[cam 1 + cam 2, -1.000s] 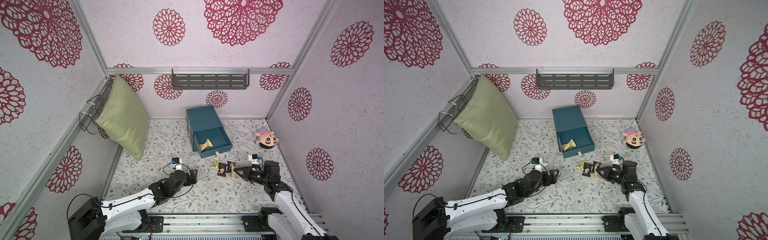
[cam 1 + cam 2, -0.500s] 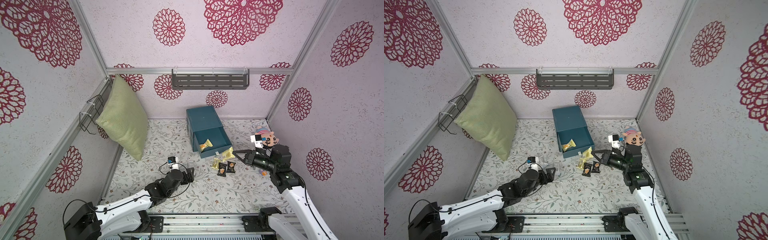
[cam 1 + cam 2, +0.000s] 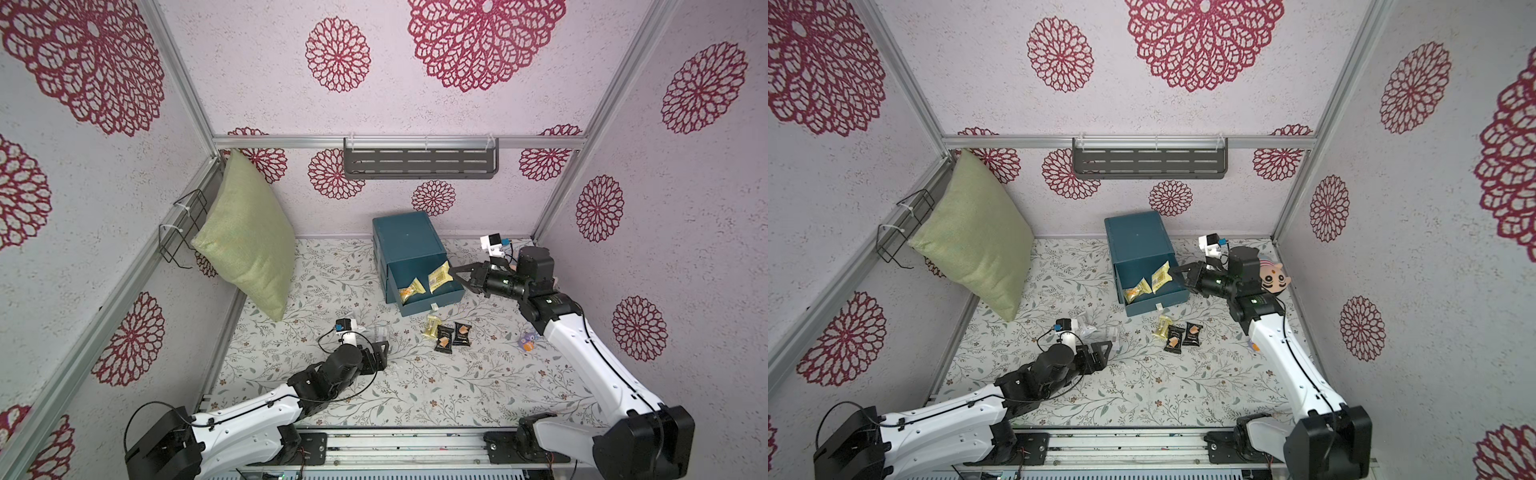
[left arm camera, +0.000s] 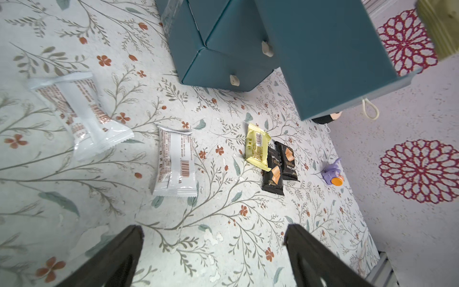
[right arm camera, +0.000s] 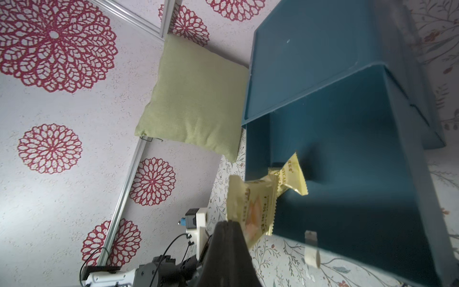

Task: Place the cookies into the drawer by color
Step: Place the cookie in the drawer.

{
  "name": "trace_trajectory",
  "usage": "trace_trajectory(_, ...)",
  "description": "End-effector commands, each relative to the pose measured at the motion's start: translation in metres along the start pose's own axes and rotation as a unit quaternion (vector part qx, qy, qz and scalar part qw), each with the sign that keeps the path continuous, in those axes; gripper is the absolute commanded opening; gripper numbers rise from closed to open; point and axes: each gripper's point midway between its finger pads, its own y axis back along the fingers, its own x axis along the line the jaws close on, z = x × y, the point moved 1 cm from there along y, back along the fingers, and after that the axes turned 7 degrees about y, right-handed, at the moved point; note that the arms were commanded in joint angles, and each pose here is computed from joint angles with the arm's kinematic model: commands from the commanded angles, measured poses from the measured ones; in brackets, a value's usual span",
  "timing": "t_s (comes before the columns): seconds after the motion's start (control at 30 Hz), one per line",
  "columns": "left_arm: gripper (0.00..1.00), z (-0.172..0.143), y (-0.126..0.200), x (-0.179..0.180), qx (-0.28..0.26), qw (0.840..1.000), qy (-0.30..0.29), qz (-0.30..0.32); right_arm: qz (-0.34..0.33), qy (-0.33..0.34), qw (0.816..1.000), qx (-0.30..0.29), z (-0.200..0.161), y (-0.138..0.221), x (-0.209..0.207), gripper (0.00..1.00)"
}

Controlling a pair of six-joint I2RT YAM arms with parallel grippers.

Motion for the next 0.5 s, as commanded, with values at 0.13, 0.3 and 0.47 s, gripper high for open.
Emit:
trace_trajectory(0.13, 0.97, -0.011, -0.013, -0.031, 0.006, 0.999, -0.022, -0.043, -0.015, 0.028, 0.999, -0.011, 0.026, -0.029, -0.015, 0.00)
trace_trajectory(0.3, 0.98, -0.025, -0.022, -0.045, 0.015, 0.998, -0.046, -0.046, -0.040, 0.028, 0.999, 0.003, 0.028, -0.041, -0.033, 0.00)
trace_trajectory(0.47, 0.97, -0.035, -0.026, -0.054, 0.021, 0.997, -0.066, -0.043, -0.059, 0.036, 0.998, 0.008, 0.025, -0.038, -0.039, 0.30)
